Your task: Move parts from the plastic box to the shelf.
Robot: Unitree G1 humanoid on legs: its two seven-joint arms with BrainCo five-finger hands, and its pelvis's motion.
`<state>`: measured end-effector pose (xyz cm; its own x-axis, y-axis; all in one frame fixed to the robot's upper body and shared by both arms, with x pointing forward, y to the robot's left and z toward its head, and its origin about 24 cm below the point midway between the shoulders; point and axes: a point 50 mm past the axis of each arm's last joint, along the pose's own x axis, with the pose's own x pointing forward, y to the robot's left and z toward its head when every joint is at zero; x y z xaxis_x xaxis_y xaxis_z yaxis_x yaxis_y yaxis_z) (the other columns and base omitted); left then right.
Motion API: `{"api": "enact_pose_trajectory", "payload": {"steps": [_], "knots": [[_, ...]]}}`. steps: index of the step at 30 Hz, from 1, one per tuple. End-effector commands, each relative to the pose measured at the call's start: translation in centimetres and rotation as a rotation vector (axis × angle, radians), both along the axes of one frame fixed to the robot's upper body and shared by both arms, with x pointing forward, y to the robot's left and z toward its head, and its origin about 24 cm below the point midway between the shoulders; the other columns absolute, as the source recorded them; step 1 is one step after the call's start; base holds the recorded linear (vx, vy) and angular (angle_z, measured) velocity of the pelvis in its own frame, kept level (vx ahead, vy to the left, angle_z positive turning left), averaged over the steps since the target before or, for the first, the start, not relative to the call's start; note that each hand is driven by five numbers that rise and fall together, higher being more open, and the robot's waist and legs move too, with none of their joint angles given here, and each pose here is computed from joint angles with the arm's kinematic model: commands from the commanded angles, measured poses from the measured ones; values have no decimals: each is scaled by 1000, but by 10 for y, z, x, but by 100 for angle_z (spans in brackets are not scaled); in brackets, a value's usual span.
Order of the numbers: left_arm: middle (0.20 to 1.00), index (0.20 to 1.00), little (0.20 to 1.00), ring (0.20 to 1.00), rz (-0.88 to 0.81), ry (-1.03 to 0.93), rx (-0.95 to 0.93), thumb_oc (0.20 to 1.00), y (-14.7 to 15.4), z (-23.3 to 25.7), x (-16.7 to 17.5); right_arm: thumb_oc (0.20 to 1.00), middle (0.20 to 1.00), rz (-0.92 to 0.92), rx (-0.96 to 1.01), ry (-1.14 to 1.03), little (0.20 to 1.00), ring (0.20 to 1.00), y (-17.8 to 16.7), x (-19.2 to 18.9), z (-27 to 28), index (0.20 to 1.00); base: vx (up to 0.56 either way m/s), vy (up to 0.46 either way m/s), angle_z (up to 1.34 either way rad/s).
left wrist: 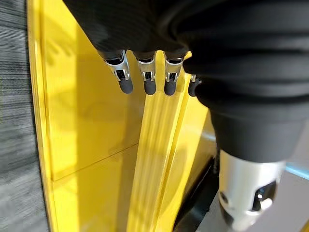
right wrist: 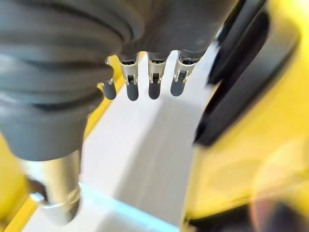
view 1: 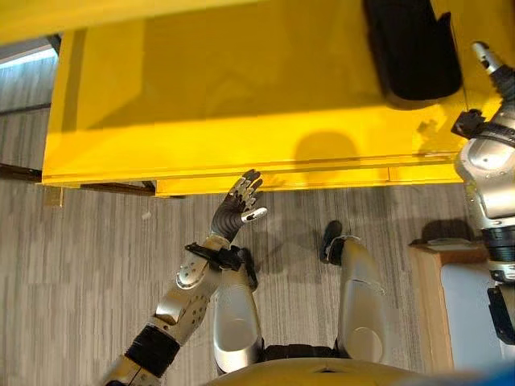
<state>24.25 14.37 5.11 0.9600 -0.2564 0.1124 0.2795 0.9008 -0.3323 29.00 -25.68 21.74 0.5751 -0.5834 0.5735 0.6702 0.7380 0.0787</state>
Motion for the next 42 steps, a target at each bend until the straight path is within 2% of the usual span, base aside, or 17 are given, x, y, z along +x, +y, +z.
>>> {"api": "enact_pose_trajectory", "payload": {"steps": [1, 3, 5, 7, 15, 18, 23, 30, 42], "knots": [[1000, 1000, 1000, 1000, 19, -216, 4, 1000, 1, 38, 1, 1000, 1000, 60, -120, -100, 1000, 1000, 16, 17, 30, 1000, -33, 176, -39], [1000, 1000, 1000, 1000, 75, -220, -13, 1000, 0, 41, 4, 1000, 1000, 147, -262, -54, 1000, 1000, 37, -1, 3, 1000, -37, 205, -23], [1000, 1000, 1000, 1000, 90, -222, -16, 1000, 2, 42, 4, 1000, 1000, 176, -362, -6, 1000, 1000, 42, -9, -9, 1000, -31, 103, -15], [1000, 1000, 1000, 1000, 94, -215, 15, 1000, 14, 41, 2, 1000, 1000, 241, -670, 251, 1000, 1000, 37, -15, -37, 1000, -60, -45, -3], [1000, 1000, 1000, 1000, 42, -197, 93, 1000, 21, 38, 0, 1000, 1000, 211, -793, 448, 1000, 1000, 23, 0, -44, 1000, -24, -91, 4], [1000, 1000, 1000, 1000, 34, -193, 116, 1000, 20, 36, 0, 1000, 1000, 147, -945, 520, 1000, 1000, 22, 3, -47, 1000, 2, -8, 3], [1000, 1000, 1000, 1000, 39, -186, 127, 1000, 26, 36, 0, 1000, 1000, 94, -1078, 636, 1000, 1000, 15, 10, -50, 1000, 12, -9, 4], [1000, 1000, 1000, 1000, 40, -168, 164, 1000, 34, 35, 1, 1000, 1000, 155, -1137, 814, 1000, 1000, 11, 16, -63, 1000, 17, -47, 6], [1000, 1000, 1000, 1000, 20, -162, 198, 1000, 39, 37, 2, 1000, 1000, 190, -1196, 926, 1000, 1000, 13, 27, -83, 1000, 7, -39, 3]]}}
